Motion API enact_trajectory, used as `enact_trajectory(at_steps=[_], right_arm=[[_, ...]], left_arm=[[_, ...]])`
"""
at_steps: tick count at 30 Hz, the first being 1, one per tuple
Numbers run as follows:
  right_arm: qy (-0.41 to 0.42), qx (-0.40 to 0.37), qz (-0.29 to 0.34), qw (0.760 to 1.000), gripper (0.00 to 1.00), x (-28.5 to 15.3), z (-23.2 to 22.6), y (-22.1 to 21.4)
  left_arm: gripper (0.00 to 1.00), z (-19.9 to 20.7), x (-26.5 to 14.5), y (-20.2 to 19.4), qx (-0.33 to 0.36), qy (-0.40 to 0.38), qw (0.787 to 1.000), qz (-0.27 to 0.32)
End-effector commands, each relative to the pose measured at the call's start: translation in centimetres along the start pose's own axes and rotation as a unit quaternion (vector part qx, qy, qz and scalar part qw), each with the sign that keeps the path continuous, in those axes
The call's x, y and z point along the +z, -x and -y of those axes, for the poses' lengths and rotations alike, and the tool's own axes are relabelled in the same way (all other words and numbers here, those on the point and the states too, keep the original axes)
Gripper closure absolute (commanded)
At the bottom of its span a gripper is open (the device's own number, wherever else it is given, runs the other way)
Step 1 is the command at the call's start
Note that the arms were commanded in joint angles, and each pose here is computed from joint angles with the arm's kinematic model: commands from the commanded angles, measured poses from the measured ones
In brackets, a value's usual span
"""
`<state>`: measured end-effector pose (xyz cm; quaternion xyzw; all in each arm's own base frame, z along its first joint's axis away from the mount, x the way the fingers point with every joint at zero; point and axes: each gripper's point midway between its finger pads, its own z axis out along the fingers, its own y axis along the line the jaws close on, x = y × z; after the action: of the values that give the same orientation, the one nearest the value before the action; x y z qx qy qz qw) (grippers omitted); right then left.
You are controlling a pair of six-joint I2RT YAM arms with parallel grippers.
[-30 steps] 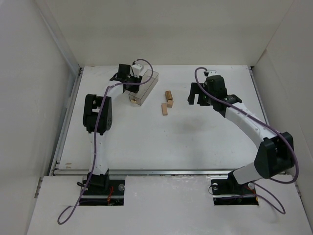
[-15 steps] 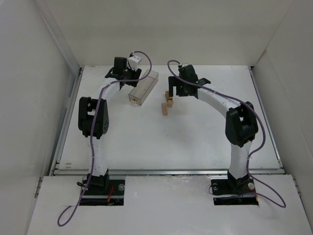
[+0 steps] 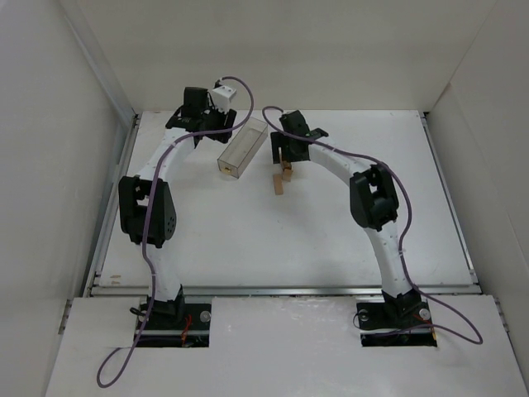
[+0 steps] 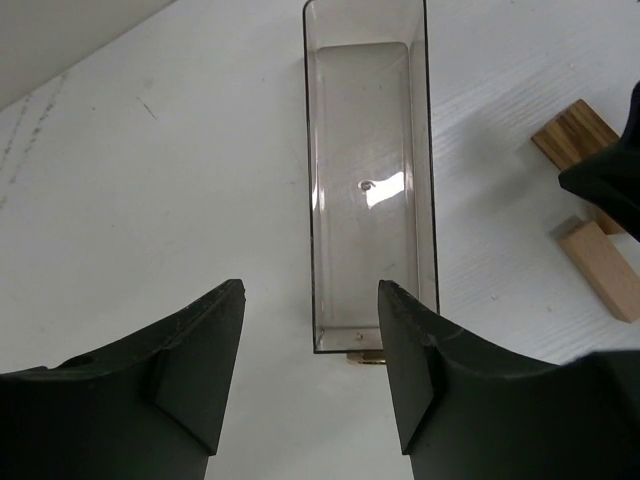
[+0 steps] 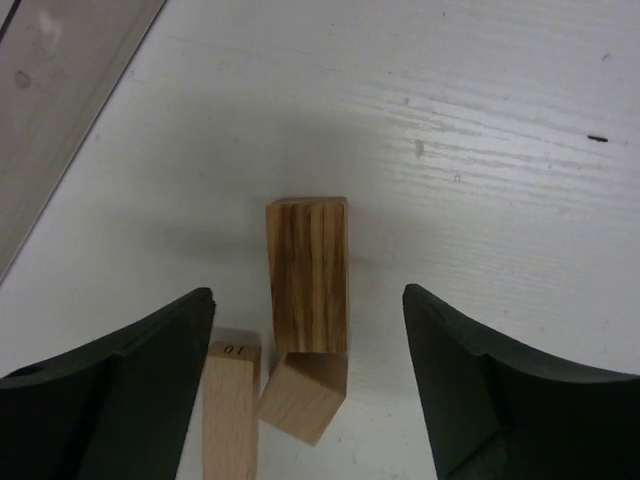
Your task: Build the wood block tower
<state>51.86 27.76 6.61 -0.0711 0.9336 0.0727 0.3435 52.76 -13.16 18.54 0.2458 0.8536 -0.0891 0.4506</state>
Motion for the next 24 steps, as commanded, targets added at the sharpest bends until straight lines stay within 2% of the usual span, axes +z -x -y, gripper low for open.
enact_trajectory(at_steps=[1, 9, 13, 14, 16, 17, 24], right_arm=[[-0.005, -0.008, 0.016, 1.0, 0.23, -0.3, -0.5, 1.5], [0.0, -0.013, 0.004, 1.0, 0.5, 0.6, -1.1, 0.5], [0.002, -0.012, 0.01, 1.0, 0.72, 0.1, -1.2, 1.0], [-0.004, -0.012, 0.007, 1.0, 0.82, 0.2, -0.9, 0.6], [-0.011, -0.012, 0.014, 1.0, 0.9, -0.2, -0.7, 1.1], [-0.021, -0.015, 0.024, 0.999, 0.98, -0.7, -0.3, 1.8], [-0.04, 0.006, 0.072, 0.997, 1.0, -5.5, 2.7, 5.7]], left_arm=[[0.48, 1.0, -1.6, 0.5, -0.014, -0.015, 1.0, -0.001], [0.49, 0.7, -2.5, 0.8, -0.004, -0.005, 1.0, -0.004], [0.49, 1.5, -2.6, 0.9, 0.005, -0.008, 1.0, -0.01], [0.5, 2.1, -2.5, 0.7, 0.006, -0.014, 1.0, -0.017], [0.5, 2.6, -2.8, 1.2, 0.016, -0.019, 1.0, -0.016], [0.51, 3.6, -2.7, 1.1, 0.02, -0.027, 0.999, -0.021], [0.51, 8.1, -3.1, 0.6, 0.076, -0.087, 0.992, -0.044]])
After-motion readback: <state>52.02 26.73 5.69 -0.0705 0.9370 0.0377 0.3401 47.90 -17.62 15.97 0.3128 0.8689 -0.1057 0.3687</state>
